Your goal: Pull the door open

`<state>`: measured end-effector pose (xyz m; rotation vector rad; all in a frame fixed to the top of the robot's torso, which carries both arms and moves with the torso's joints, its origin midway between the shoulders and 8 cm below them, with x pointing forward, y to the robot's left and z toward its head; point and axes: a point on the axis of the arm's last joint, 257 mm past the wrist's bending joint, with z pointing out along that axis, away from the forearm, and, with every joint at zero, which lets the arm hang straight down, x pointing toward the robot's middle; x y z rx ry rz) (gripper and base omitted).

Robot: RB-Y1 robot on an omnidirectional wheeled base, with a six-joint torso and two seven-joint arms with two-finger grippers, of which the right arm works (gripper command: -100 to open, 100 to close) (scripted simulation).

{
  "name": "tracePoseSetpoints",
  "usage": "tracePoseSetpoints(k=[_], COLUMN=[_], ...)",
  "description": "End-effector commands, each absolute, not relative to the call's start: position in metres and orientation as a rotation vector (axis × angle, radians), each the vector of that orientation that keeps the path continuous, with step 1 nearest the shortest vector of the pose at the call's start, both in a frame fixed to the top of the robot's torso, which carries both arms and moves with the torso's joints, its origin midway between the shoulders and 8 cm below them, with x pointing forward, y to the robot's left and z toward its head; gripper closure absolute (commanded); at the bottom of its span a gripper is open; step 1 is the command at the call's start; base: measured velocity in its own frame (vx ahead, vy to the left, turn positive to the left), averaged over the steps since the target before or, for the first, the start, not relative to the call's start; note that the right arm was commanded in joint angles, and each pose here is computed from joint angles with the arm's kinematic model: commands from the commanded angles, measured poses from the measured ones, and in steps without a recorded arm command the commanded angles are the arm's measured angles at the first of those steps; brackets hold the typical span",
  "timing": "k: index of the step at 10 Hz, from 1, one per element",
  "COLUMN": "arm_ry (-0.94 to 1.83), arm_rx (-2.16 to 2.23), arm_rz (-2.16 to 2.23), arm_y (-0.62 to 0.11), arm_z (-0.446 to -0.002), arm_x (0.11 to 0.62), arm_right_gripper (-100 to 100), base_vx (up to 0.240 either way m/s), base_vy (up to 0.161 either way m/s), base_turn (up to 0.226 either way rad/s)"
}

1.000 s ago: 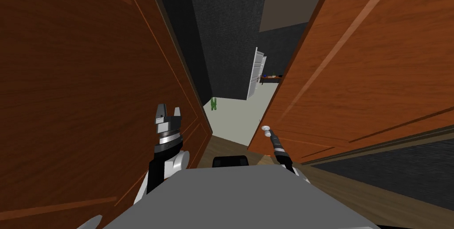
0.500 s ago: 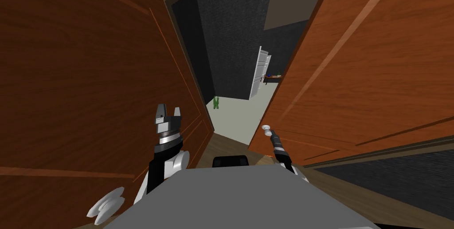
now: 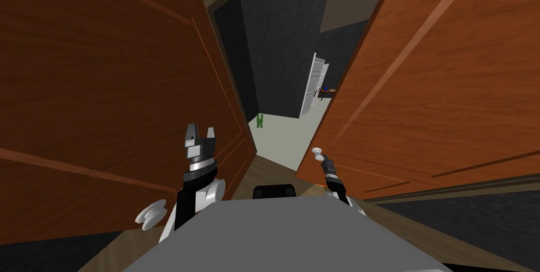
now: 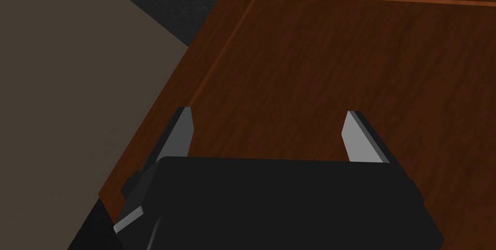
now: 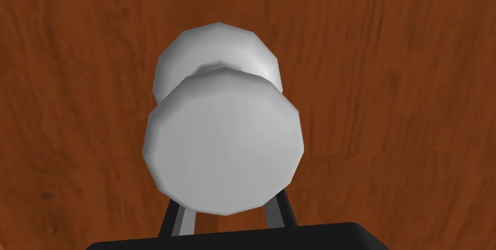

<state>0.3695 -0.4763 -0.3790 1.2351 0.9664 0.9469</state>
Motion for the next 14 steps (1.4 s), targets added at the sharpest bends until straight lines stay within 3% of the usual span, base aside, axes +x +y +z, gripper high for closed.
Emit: tracePoseSetpoints(k=[1,4,5,14], arm_ry=[0.904,0.851,0.835,0.646], arm_rx=[1.271,1.318,1.348,1.496], arm_rz=[0.994,1.041,1.052,1.236], arm_y=[-0.480,-0.482,-0.483,-0.471], arm_z=[-0.374,-0.374,-0.378,-0.381], arm_x=[0.375,0.377,0.376,0.392], arm_right_gripper=[100,100,-100,-100], base_vx=[-0.105,-0.070,-0.043,-0.056], base_vy=[-0.028,-0.025,-0.013,-0.004], base_turn=[0.194,0.081,0.025,0.010])
